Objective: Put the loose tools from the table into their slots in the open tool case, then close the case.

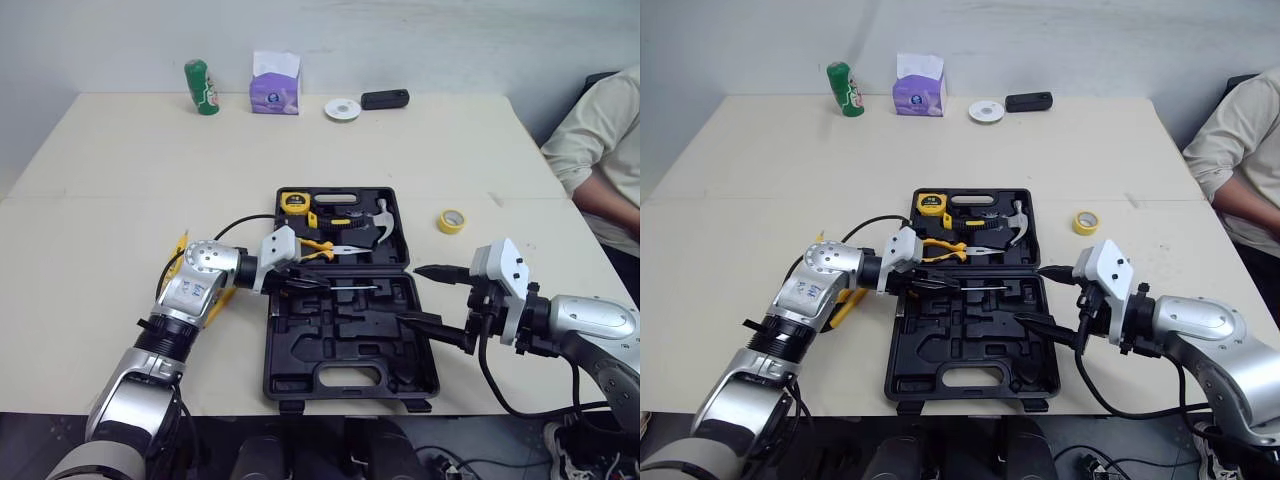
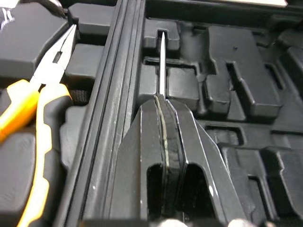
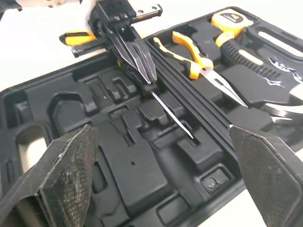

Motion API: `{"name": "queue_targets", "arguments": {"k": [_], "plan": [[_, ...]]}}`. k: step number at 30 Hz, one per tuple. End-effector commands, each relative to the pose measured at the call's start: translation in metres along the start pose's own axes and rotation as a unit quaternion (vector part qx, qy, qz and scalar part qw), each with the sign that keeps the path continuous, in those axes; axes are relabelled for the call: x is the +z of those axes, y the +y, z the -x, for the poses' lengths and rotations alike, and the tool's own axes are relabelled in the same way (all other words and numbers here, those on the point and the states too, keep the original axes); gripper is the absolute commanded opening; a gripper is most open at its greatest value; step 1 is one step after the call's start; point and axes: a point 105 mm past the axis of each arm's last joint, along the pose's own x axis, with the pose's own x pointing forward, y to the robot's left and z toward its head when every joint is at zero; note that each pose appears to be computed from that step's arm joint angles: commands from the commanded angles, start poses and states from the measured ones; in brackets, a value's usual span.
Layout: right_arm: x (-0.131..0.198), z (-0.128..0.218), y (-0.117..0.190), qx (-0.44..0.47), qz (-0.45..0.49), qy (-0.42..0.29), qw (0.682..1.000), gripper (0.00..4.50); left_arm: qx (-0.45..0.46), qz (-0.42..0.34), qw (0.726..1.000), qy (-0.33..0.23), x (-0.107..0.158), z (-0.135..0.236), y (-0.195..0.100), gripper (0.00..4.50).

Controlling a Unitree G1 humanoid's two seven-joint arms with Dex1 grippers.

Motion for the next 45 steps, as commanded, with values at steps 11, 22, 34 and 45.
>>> {"name": "queue_targets", "arguments": {"k": [11,22,34,45], "plan": [[0.007,0.004,-0.001,-0.017,0.004,-0.013,1.000,4.50,-0.017,0.042,0.982,0.186,-0.075,-0.006,-0.017,0.04],[0.002,0.003,0.001,-0.023,-0.007,-0.016,1.000,4.50,0.038,0.062,0.997,-0.021,0.009,0.032,0.002,0.04],[-0.013,0.074,-0.049,-0.116,-0.036,0.024,0.992,4.50,0.258,0.215,0.937,-0.096,-0.013,0.177,-0.022,2.63],[-0.058,0.187,-0.090,-0.274,-0.086,0.112,0.951,4.50,0.552,0.243,0.796,0.045,-0.091,0.330,-0.055,4.47]]}}
